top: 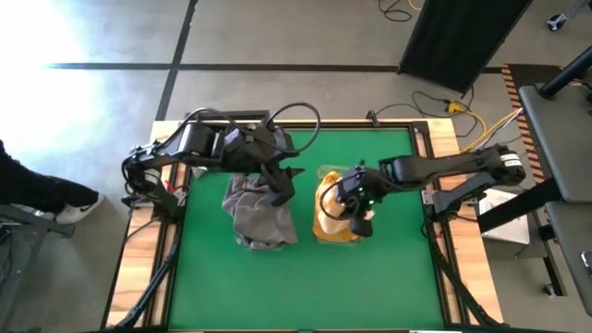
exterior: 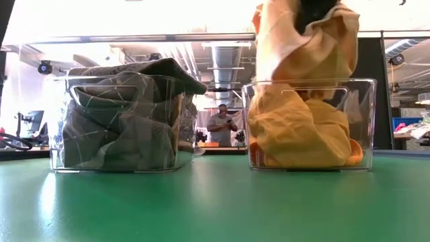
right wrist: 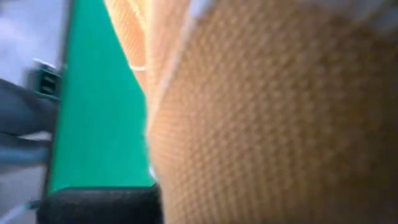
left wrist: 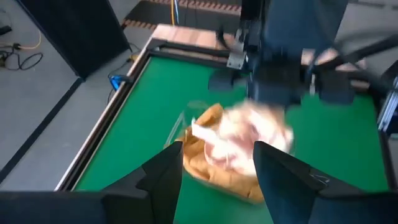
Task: Sort towels by color in basket
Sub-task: Put the orange white patterned towel into the right transparent bin
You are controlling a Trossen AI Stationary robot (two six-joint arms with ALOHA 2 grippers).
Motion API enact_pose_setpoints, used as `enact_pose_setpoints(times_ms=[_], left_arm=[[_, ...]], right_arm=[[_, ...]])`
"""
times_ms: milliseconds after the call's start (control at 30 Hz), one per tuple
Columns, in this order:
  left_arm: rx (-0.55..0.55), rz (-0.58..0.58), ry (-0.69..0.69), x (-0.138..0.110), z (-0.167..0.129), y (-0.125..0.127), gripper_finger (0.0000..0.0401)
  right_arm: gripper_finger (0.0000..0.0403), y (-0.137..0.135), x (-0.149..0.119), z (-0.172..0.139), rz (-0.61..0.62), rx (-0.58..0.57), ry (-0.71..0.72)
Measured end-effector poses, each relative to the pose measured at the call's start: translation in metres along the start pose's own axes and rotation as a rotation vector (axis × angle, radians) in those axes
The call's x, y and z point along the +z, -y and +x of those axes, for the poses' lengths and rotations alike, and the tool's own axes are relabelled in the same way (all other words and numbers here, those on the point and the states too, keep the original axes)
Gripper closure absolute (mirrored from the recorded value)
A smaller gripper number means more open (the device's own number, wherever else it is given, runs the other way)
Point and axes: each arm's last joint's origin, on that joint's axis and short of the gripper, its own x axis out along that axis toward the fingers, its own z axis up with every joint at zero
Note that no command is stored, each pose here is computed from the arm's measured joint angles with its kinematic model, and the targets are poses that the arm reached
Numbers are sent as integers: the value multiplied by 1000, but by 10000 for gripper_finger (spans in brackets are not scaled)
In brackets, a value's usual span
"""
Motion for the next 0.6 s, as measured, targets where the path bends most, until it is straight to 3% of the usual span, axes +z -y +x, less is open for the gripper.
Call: enact_pose_setpoints(times_ms=[133, 267, 400, 600], left_arm=[[-2, 0, 2, 0, 2, 1, 221], [-6, -13, 5, 0, 0, 2, 221], [-13, -16, 6, 0, -1, 5, 221], [-14, -15, 2, 0, 2, 6, 220]], right_arm=[[385, 1, 1, 27, 14, 143, 67], [385, 6, -12, 50, 11, 180, 74], [385, 22, -40, 76, 76, 137, 13], [381, 37, -67, 109, 177, -47, -84]])
